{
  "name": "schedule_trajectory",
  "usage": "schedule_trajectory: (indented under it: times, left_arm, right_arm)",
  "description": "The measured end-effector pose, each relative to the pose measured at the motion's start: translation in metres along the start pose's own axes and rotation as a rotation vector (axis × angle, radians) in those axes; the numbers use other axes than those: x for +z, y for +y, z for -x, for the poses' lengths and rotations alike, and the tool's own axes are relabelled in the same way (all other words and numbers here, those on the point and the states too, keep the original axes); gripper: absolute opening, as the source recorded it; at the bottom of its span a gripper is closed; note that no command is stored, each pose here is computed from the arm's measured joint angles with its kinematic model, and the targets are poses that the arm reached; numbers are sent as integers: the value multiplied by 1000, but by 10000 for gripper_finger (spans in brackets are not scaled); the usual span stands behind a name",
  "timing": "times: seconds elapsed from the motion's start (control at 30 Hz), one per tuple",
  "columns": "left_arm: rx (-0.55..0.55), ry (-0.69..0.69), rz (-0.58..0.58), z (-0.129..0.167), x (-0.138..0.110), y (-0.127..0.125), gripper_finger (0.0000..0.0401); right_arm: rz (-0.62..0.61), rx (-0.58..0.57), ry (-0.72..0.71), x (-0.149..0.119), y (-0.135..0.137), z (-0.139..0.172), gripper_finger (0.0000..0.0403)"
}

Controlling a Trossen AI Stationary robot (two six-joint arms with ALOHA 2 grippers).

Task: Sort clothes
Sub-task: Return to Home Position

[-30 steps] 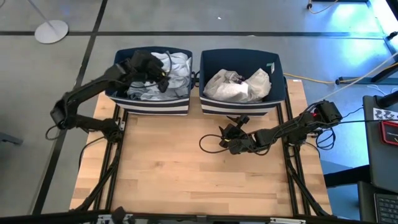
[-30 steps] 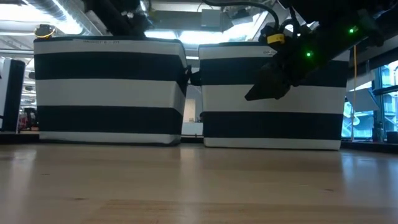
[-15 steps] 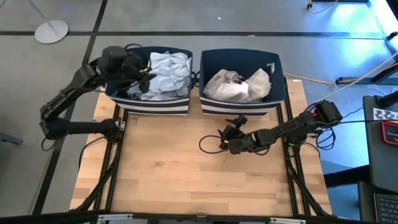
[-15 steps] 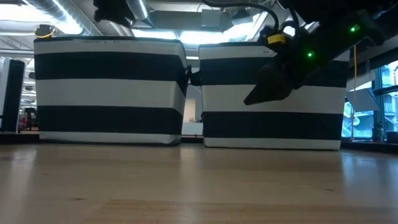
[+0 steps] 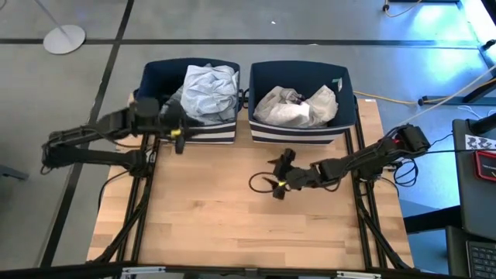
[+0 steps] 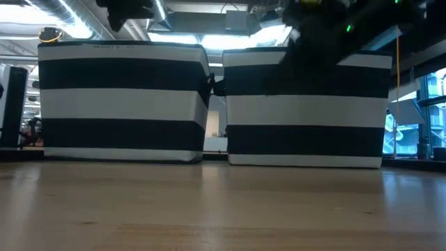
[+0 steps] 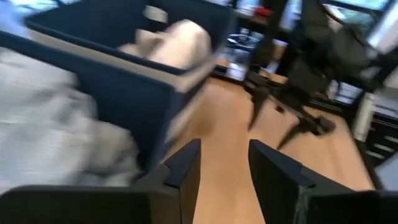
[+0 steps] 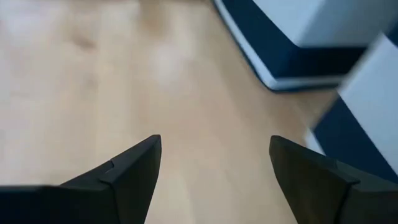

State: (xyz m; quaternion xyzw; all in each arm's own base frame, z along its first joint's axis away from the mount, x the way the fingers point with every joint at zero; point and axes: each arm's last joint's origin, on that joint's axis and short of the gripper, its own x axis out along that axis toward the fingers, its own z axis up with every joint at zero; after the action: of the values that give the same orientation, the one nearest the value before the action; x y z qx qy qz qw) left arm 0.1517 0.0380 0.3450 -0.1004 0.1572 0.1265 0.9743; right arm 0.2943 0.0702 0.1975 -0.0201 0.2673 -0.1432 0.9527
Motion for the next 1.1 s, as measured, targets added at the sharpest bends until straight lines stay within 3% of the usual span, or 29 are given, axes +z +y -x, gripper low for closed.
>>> schedule_trajectory:
  times: [0.1, 0.27, 0.57, 0.77, 0.9, 1.1]
  left_arm:
    - [-85, 20, -24, -12, -20, -12, 115]
    - [-159, -20, -81, -21, -50, -32, 89]
    - [-306, -140, -80, -19, -96, -49, 43]
    - [-305, -156, -78, -25, -124, -45, 26]
    - [-295, -176, -70, -30, -140, -41, 19]
    - [-284, -210, -46, -34, -162, -32, 12]
  right_arm:
    - [0, 83, -53, 13, -3, 14, 301]
    - [-19, 120, -147, 22, -19, 45, 301]
    - [-114, 301, -367, -14, -46, 85, 301]
    - [-145, 359, -489, -44, -56, 94, 293]
    - [-161, 372, -495, -55, -58, 94, 253]
    - [-178, 343, -512, -54, -59, 94, 147]
